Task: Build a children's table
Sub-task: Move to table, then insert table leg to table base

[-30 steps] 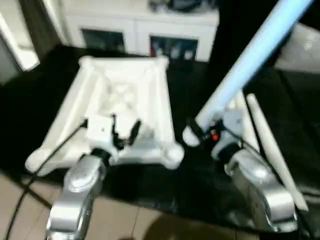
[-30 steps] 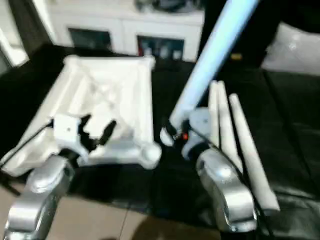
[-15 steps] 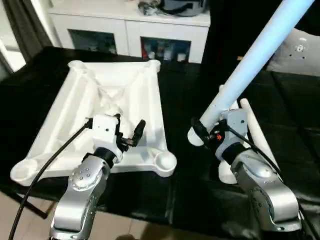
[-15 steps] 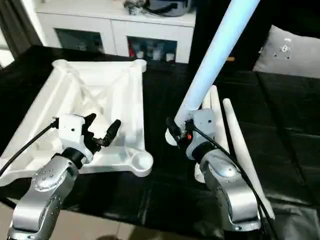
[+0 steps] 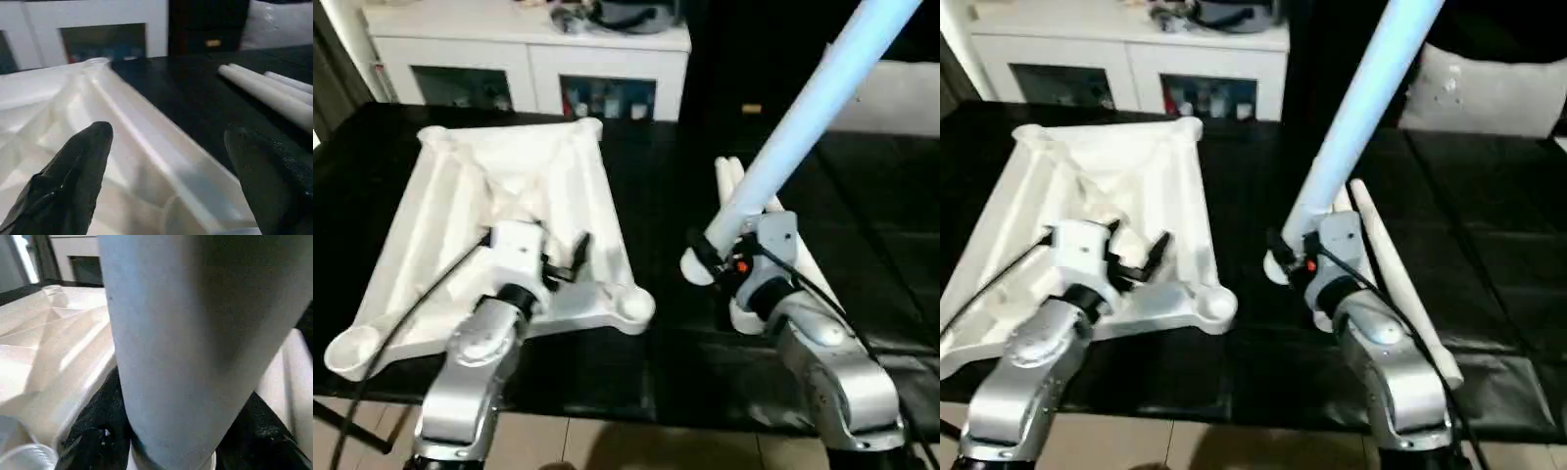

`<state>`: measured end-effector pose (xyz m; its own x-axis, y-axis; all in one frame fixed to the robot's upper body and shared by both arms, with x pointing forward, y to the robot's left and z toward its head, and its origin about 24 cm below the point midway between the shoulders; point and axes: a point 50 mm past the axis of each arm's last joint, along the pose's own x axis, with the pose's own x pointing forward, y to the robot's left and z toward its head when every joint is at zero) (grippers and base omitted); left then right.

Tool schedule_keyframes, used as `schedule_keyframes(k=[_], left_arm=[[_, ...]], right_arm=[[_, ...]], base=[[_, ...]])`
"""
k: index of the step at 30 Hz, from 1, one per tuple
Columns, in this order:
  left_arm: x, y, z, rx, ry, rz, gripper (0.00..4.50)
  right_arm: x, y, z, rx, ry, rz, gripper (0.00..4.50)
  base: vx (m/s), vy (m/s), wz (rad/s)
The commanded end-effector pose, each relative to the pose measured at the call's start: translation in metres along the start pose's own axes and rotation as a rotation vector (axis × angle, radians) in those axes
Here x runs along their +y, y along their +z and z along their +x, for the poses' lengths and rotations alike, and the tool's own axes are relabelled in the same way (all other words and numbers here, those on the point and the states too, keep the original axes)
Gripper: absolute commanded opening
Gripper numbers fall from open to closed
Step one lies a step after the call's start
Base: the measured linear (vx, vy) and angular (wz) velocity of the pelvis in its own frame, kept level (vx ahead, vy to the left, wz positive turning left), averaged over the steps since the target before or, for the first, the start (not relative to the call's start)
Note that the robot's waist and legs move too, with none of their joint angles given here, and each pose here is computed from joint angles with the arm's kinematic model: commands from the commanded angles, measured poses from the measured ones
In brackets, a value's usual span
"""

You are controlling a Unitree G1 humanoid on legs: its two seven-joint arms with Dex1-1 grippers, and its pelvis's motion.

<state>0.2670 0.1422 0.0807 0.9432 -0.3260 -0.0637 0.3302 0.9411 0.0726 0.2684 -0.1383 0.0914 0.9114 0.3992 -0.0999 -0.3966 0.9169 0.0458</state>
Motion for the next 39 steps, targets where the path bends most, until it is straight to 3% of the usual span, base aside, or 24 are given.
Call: schedule_keyframes(k=[1, 8, 13, 16, 18, 23, 39], left_arm=[[0.008, 0.001, 0.003, 0.007, -0.031, 0.013, 4.06], [0.024, 0.008, 0.005, 0.080, -0.246, 0.075, 4.45], [0.040, 0.007, 0.002, 0.194, -0.445, 0.248, 4.50], [0.042, 0.006, -0.001, 0.216, -0.579, 0.308, 4.50], [0.045, 0.003, -0.008, 0.276, -0.719, 0.303, 4.20], [0.047, -0.001, -0.014, 0.349, -0.837, 0.301, 3.95], [0.061, -0.017, 0.000, 0.401, -0.873, 0.328, 2.70]], right_arm=[[-0.002, 0.009, 0.003, -0.045, 0.016, 0.004, 1.88], [-0.007, 0.017, 0.006, -0.048, 0.071, 0.037, 1.88], [-0.005, 0.029, 0.012, -0.111, 0.129, 0.038, 1.88], [-0.002, 0.027, 0.014, -0.084, 0.161, 0.023, 1.88], [0.001, 0.023, 0.016, -0.056, 0.201, 0.000, 1.88], [0.003, 0.022, 0.018, -0.062, 0.237, -0.016, 1.88], [0.012, 0.009, 0.013, -0.007, 0.282, 0.045, 1.88]], base=[[-0.038, -0.078, 0.00], [-0.010, -0.019, 0.00], [0.000, 0.000, 0.00], [0.000, 0.000, 0.00], [0.000, 0.000, 0.00], [0.000, 0.000, 0.00], [0.000, 0.000, 0.00]])
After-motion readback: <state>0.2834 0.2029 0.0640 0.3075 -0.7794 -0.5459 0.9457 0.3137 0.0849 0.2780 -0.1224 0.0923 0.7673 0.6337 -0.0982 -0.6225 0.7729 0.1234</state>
